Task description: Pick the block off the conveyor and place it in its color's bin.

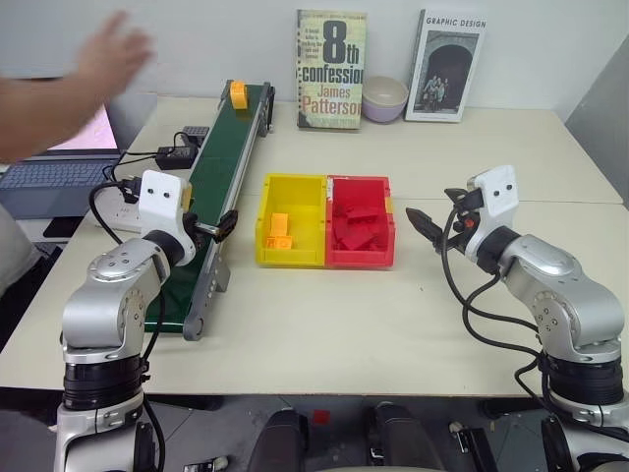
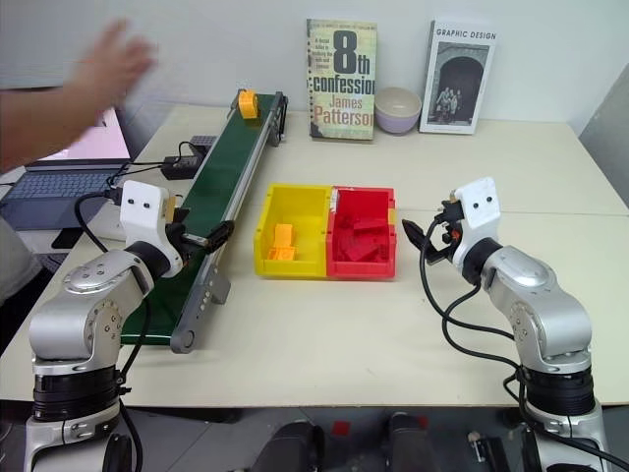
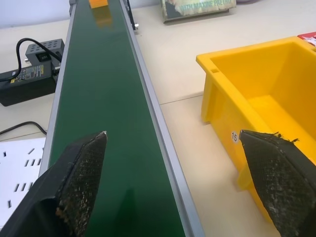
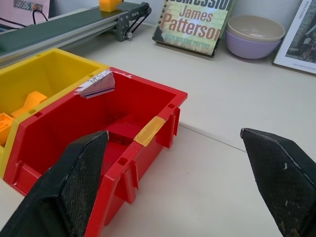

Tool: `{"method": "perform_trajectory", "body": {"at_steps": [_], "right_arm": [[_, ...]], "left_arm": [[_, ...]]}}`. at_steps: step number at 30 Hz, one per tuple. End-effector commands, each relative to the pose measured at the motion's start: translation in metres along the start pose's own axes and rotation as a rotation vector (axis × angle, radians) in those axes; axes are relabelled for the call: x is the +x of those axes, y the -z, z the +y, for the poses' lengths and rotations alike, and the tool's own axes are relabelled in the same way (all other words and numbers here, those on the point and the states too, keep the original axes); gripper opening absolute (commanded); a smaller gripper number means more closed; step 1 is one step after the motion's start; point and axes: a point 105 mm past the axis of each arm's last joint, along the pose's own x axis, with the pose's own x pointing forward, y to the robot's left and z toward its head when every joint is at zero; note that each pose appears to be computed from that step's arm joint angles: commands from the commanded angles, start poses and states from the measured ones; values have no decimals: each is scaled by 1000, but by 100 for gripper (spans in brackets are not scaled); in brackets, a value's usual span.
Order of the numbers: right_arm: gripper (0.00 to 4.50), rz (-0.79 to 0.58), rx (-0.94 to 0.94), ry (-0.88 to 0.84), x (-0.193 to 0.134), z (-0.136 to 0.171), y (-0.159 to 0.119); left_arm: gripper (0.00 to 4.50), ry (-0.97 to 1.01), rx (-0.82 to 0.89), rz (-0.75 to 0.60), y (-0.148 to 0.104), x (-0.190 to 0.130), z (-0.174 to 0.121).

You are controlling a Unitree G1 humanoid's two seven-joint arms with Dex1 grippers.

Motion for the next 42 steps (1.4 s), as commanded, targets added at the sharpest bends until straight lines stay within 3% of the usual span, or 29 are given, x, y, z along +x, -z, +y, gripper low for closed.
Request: {"method": "perform_trajectory", "body": {"at_steps": [1,9,16,22,27,33,42], "right_arm": [[450,-58,-39,3,-3,-1,-17],[450,-56,-40,3,-2,-2,-17],[450,-67,-49,-24,0,0,-21],[450,-133,-67,-378,-3,49,-44],[450,-186,-1,-690,-15,87,-63],[450,-215,6,-811,-20,104,-72],[450,-214,-17,-790,-17,104,-64]], "left_arm": [[445,14,17,-62,-17,-7,-2],[445,30,20,-62,-19,-12,-3],[445,-129,8,-94,-23,-19,23],[445,-281,-62,-146,-25,-20,45],[445,-236,-136,-195,-25,-9,39],[445,-225,-125,-209,-27,-4,38],[445,-198,-98,-147,-15,8,34]]}}
